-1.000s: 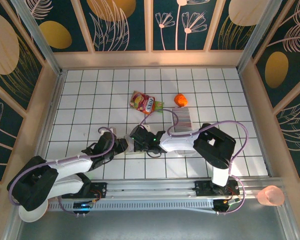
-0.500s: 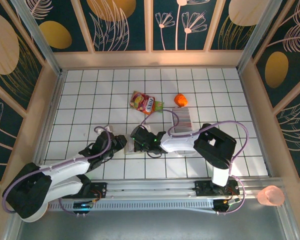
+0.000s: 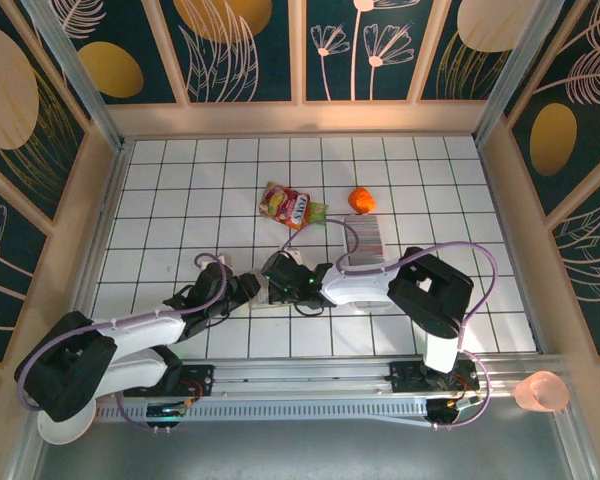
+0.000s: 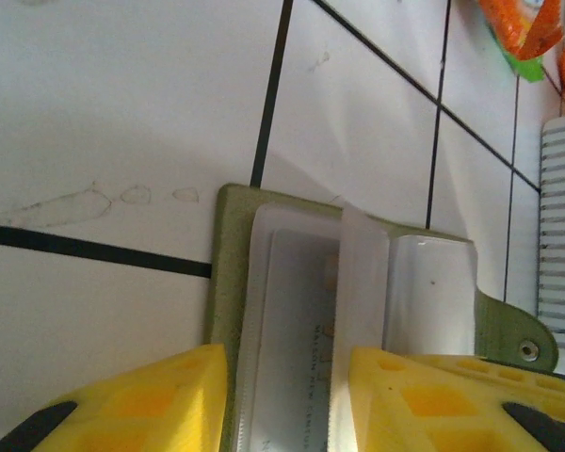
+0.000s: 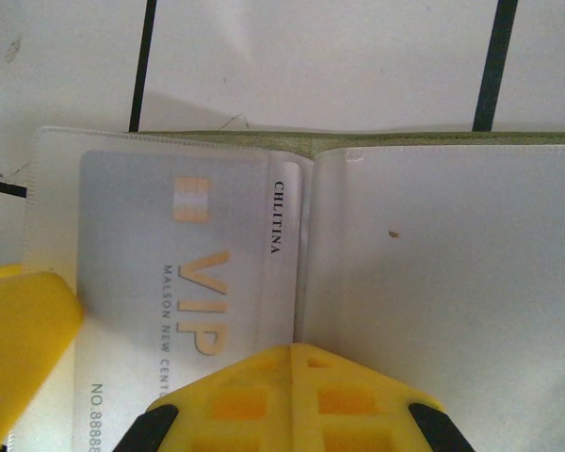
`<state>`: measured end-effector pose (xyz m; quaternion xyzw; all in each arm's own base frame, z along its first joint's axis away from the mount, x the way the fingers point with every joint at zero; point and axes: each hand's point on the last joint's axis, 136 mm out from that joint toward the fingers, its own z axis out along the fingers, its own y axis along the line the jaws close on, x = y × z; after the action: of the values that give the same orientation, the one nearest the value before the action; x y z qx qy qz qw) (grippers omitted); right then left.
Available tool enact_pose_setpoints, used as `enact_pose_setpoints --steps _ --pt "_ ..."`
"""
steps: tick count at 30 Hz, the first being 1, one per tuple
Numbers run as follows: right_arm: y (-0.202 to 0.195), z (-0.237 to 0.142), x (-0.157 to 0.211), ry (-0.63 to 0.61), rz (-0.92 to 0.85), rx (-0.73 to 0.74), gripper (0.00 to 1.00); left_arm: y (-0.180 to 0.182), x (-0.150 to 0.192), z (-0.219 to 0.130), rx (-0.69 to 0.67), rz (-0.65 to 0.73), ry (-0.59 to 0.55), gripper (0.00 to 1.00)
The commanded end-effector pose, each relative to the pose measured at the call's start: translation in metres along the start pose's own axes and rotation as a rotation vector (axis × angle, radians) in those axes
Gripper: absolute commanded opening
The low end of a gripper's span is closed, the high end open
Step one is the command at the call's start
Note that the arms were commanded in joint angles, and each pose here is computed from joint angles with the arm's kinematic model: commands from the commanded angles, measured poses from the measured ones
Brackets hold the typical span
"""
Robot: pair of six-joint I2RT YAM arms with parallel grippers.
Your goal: Put the credit cards into the card holder
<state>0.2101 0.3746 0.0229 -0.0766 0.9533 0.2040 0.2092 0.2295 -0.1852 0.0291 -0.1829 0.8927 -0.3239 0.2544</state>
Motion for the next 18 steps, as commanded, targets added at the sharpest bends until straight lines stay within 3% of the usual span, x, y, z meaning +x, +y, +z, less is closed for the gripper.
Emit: enact_pose_setpoints --steps 1,18 --pt "-0.044 0.006 0.026 0.081 -0.001 0.139 0.01 -0.018 -0.002 0.002 0.062 0.001 0.01 0.37" --pt "-0.044 0.007 0.027 0.085 0.003 0.137 0.01 -0.029 0.0 -0.001 0.103 0.001 0.035 0.35"
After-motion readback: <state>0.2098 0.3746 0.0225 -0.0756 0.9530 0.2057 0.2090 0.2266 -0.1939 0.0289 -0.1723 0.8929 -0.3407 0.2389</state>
